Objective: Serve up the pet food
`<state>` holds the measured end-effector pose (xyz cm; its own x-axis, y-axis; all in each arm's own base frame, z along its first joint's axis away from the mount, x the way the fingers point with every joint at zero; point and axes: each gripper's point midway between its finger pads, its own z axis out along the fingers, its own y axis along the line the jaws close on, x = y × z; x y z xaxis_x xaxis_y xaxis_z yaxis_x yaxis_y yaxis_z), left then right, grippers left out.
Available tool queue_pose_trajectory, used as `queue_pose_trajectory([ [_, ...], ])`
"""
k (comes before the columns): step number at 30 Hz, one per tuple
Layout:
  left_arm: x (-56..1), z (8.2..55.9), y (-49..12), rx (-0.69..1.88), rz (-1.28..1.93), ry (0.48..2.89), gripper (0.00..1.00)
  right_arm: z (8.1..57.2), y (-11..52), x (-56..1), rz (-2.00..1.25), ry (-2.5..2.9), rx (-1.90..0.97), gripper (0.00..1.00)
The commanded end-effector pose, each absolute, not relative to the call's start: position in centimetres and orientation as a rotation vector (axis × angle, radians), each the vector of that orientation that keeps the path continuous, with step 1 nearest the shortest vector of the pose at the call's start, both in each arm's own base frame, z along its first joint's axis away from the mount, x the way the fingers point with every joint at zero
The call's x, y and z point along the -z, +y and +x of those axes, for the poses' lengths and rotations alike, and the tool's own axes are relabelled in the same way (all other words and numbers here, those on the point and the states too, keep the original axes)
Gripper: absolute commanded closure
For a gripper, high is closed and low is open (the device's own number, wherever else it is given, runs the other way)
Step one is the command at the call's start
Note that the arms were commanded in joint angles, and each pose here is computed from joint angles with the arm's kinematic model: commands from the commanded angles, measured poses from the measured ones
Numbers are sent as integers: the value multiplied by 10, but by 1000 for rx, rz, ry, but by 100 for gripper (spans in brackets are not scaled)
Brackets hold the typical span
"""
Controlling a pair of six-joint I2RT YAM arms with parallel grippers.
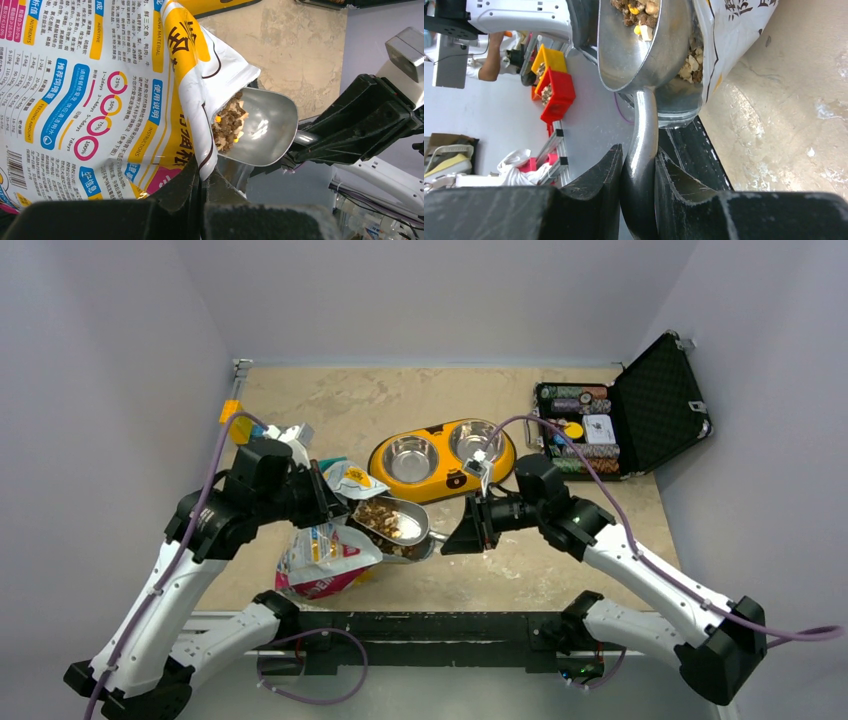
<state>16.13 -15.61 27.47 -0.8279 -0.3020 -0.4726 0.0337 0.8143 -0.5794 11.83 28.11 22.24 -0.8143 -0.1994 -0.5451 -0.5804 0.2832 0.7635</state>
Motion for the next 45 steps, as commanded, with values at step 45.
queue_pose_trajectory([
  [45, -279, 166, -168, 899, -254, 2370, 100, 143, 357, -245, -945, 2178, -1472, 100],
])
